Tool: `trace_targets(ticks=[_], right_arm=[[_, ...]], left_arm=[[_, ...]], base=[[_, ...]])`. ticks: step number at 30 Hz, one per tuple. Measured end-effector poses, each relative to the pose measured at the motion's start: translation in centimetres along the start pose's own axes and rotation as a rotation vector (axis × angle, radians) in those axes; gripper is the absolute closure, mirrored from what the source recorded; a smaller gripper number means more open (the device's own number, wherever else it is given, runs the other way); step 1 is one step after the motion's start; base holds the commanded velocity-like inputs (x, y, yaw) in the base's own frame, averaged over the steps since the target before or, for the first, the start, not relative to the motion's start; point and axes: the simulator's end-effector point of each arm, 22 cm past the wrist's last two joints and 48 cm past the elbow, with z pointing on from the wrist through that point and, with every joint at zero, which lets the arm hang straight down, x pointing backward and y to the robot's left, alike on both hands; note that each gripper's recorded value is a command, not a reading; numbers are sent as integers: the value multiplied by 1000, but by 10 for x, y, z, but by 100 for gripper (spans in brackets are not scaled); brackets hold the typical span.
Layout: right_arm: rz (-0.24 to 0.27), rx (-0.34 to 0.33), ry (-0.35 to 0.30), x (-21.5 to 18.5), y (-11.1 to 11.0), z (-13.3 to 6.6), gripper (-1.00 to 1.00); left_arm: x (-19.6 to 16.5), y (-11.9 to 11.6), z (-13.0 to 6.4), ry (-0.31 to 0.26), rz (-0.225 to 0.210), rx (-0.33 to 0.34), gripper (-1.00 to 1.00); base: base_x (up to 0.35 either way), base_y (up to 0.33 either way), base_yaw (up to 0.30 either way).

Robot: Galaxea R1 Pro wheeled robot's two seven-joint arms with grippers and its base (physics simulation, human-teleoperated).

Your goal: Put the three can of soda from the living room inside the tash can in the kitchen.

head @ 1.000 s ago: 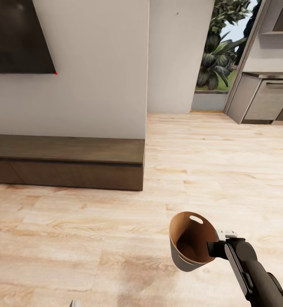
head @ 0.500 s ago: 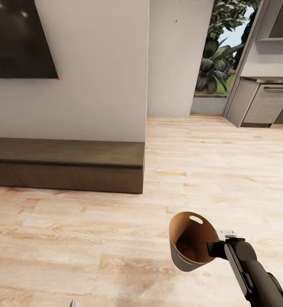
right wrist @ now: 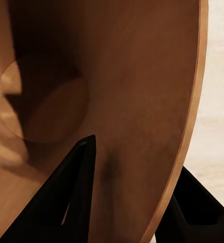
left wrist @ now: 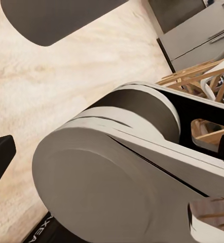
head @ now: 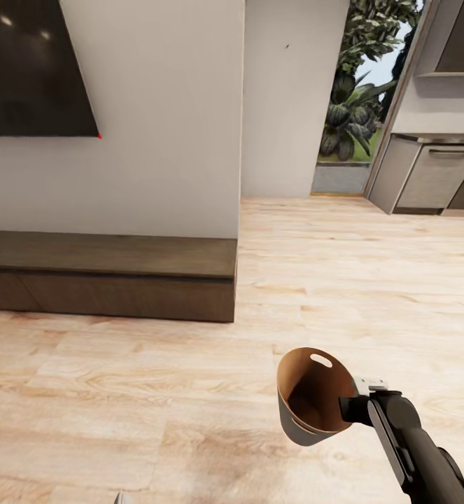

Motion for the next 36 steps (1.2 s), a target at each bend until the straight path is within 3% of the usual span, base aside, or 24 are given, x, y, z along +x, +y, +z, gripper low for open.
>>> trace_targets(ticks=[36], right_arm=[[2,-1,-44,-14,-1,-17,100]], left_arm=[[-12,-6,-2,-17,45,1,-100]], base=[[0,1,2]])
